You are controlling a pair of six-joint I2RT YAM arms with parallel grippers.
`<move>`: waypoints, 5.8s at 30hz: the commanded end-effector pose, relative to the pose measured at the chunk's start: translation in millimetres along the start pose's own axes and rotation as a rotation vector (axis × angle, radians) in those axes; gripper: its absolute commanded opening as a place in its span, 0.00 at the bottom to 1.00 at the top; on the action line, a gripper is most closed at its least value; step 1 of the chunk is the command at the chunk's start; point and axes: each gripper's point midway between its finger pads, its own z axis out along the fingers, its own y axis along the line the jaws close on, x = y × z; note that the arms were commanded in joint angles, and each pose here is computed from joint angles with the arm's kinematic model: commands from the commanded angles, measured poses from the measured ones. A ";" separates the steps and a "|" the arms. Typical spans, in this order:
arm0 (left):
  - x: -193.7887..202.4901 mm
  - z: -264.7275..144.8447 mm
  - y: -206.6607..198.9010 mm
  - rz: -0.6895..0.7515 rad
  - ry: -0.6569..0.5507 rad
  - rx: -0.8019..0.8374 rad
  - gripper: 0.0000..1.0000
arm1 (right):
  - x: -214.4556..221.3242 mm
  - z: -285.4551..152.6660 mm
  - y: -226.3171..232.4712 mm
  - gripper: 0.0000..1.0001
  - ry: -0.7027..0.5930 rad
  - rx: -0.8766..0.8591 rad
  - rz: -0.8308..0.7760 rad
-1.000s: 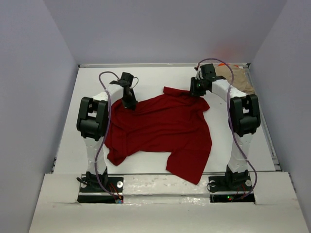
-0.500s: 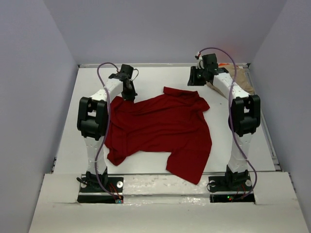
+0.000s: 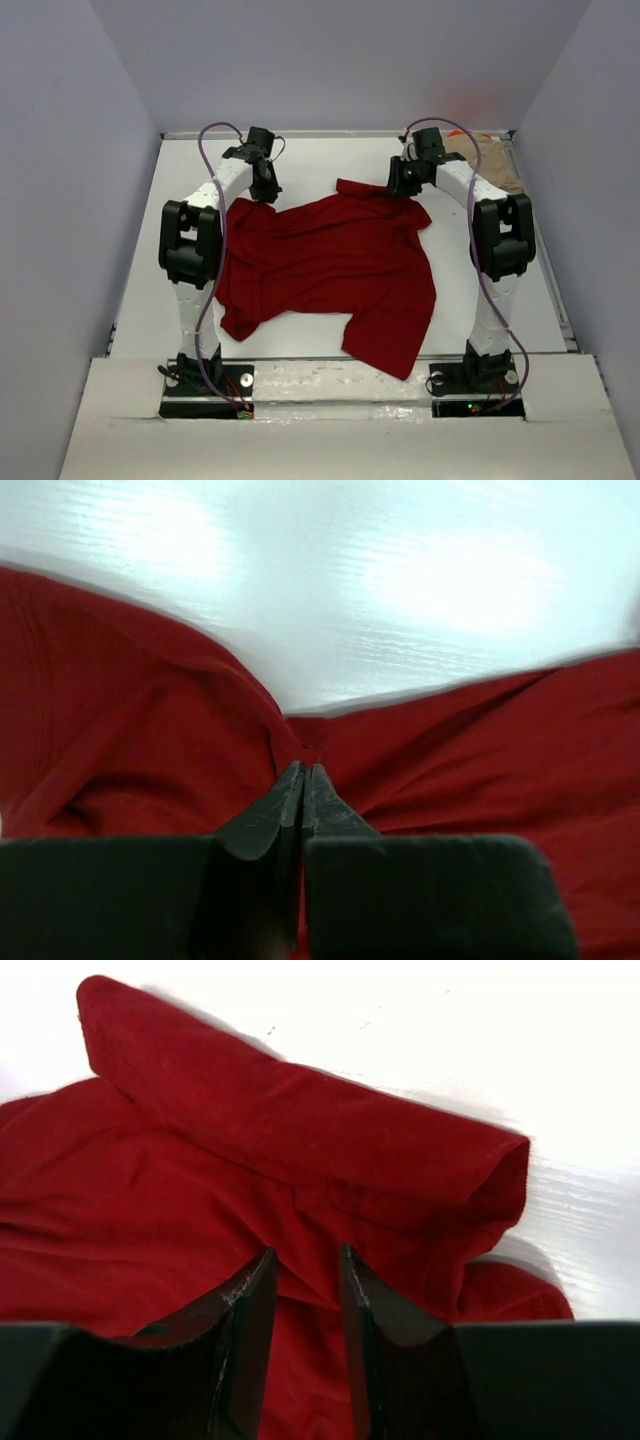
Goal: Fold and stack the t-shirts
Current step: Flatten the tshirt out
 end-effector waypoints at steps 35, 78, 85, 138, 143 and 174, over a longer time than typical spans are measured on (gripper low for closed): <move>-30.1 -31.6 -11.9 0.028 -0.098 0.044 0.62 | -2.9 43.6 -2.5 0.41 0.022 -0.196 0.102; -24.5 -30.9 -15.3 0.039 -0.096 0.072 0.62 | -15.9 72.3 -3.5 0.00 -0.008 0.011 -0.068; -13.9 -21.3 -17.6 0.052 -0.071 0.065 0.62 | -68.6 53.8 10.2 0.00 -0.143 0.006 -0.102; -0.8 -26.2 2.2 -0.038 -0.105 -0.091 0.40 | -53.4 11.5 42.4 0.00 -0.099 -0.061 -0.167; -13.9 -11.2 31.2 -0.120 -0.082 -0.127 0.12 | -33.8 13.9 36.9 0.00 -0.054 -0.057 -0.172; 15.9 40.7 49.4 -0.170 0.113 -0.093 0.00 | -59.7 -22.2 44.1 0.00 -0.146 -0.021 -0.197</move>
